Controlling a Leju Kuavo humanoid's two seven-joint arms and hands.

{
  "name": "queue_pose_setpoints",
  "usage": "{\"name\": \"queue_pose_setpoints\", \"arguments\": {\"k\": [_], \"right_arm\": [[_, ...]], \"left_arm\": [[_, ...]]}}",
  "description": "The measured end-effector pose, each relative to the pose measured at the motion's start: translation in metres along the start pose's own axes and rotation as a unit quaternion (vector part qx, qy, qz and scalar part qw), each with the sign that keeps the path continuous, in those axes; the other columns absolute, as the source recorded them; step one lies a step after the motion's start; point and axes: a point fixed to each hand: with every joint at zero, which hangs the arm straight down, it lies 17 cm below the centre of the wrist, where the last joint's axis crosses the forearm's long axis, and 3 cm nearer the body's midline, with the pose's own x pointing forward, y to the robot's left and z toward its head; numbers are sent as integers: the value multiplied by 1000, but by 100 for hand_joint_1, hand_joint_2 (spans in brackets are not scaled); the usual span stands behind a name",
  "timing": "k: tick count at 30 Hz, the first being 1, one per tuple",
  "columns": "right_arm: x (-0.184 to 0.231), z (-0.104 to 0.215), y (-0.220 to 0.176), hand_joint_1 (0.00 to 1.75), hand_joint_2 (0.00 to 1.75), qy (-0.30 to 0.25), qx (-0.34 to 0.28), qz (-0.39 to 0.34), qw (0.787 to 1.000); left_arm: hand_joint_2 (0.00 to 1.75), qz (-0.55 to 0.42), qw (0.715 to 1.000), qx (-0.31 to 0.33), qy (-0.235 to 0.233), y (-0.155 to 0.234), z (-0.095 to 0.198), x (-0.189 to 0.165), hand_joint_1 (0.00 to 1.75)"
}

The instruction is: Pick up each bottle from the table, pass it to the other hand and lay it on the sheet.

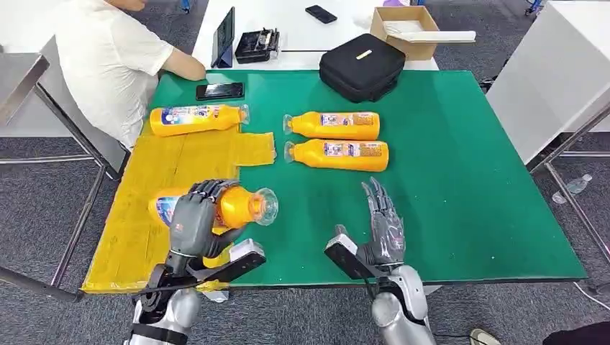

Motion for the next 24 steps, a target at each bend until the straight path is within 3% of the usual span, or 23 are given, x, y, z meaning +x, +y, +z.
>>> {"name": "queue_pose_setpoints", "arguments": {"k": [12, 17, 24], "right_arm": [[2, -9, 2, 0, 0, -10, -7, -15, 1000], [1, -12, 3, 0, 0, -12, -10, -28, 999], [-1, -14, 8, 0, 0, -11, -6, -35, 999]], "left_arm": [[175, -97, 986, -137, 20, -83, 36, -74, 175], [175, -133, 976, -170, 22, -102, 48, -105, 175], [175, -165, 964, -207, 30, -115, 51, -123, 175]]}}
